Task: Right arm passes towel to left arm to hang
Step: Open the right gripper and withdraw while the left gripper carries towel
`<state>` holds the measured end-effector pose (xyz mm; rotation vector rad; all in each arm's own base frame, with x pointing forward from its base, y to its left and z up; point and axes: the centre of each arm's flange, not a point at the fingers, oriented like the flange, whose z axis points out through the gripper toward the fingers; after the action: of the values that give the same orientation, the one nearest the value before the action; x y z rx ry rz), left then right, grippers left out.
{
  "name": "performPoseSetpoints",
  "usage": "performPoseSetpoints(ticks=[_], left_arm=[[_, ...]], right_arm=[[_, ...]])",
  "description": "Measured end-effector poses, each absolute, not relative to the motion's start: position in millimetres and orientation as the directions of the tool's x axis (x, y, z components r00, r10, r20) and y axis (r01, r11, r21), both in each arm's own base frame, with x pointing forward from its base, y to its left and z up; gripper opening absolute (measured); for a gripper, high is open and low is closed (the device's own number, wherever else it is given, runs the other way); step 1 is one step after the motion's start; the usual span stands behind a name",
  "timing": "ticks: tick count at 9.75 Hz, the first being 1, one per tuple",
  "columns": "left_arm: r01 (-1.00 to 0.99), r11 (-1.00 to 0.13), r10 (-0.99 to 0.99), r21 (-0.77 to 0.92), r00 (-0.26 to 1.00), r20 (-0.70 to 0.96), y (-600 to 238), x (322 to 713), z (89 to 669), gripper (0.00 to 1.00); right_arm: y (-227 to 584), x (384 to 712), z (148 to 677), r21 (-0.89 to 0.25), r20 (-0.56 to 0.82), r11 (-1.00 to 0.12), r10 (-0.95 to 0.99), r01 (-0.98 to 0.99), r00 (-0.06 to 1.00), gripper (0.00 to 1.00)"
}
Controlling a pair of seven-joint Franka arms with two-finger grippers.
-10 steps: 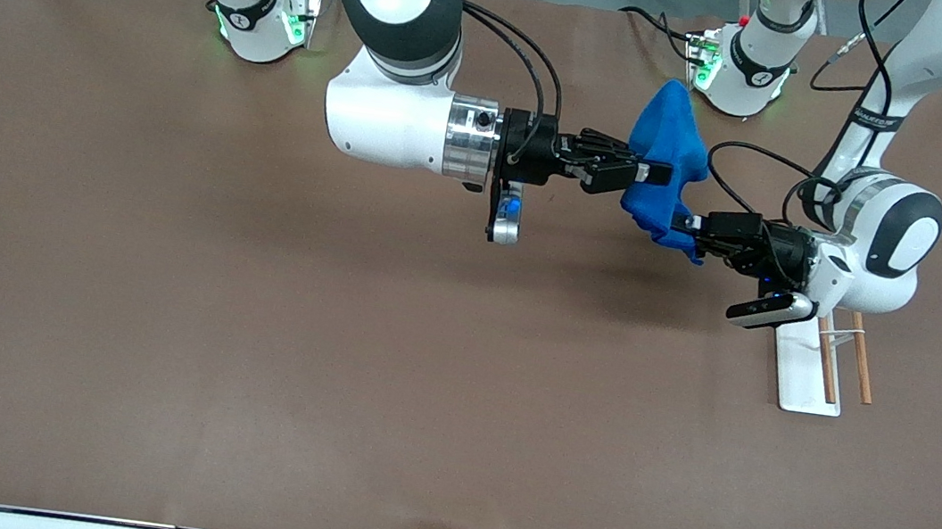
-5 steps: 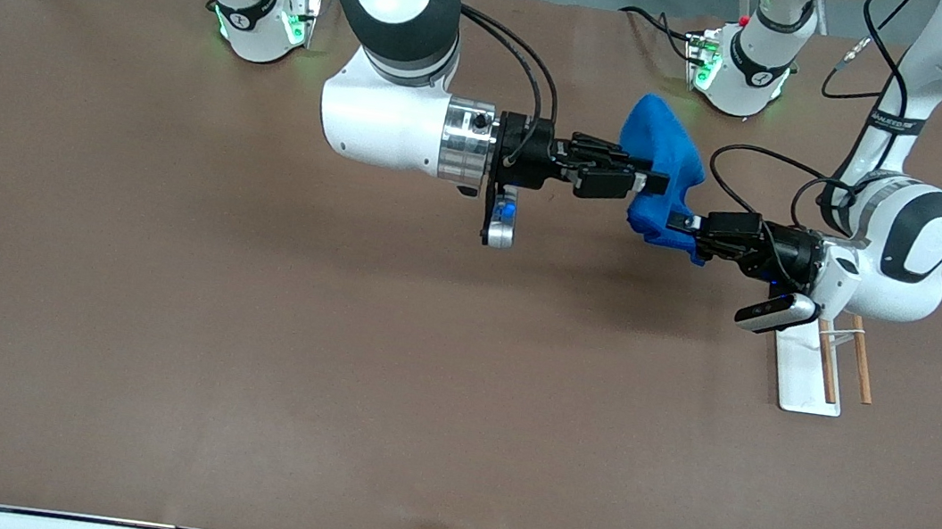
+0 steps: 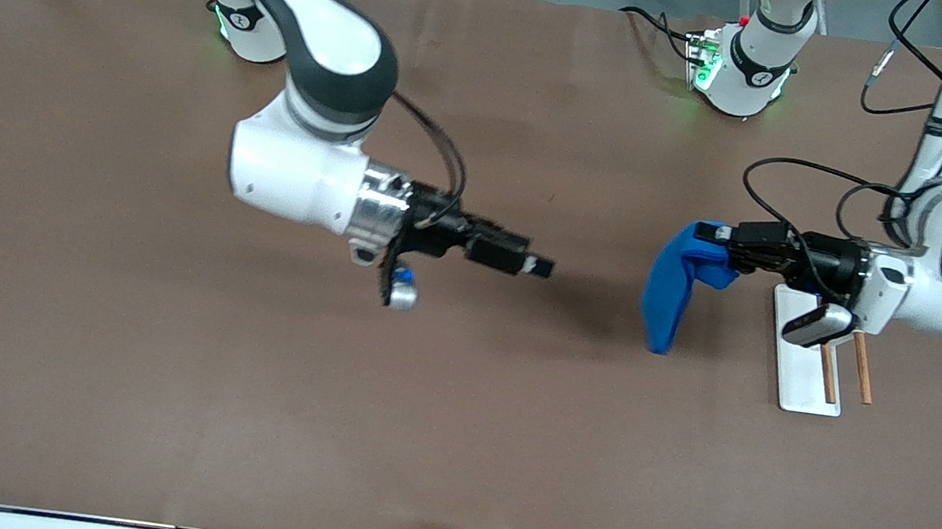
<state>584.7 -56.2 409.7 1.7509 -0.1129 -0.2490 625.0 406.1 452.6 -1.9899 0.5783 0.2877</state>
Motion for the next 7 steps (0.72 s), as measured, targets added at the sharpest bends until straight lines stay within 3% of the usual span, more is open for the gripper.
performPoseSetpoints(ticks=[2, 4, 7], left_arm=[[0.056, -0.387, -0.229, 0.921, 0.961, -0.155, -36.3, 595.4, 435.2, 0.04], [0.05, -0.543, -0.197, 0.838, 0.963, -0.185, 1.6, 603.7, 449.4, 0.04], [0.032, -0.725, -0.154, 0.688, 0.966, -0.206, 62.0, 606.4, 461.3, 0.04]], right_arm=[[335.3, 651.2, 432.0, -0.671, -0.308, -0.616, -0.274, -0.412, 0.911, 1.0], [253.5, 670.2, 432.8, -0.48, -0.166, -0.807, -0.3, -0.343, 0.939, 1.0], [141.9, 685.8, 448.4, -0.135, 0.048, -0.942, -0.316, -0.307, 0.948, 1.0]])
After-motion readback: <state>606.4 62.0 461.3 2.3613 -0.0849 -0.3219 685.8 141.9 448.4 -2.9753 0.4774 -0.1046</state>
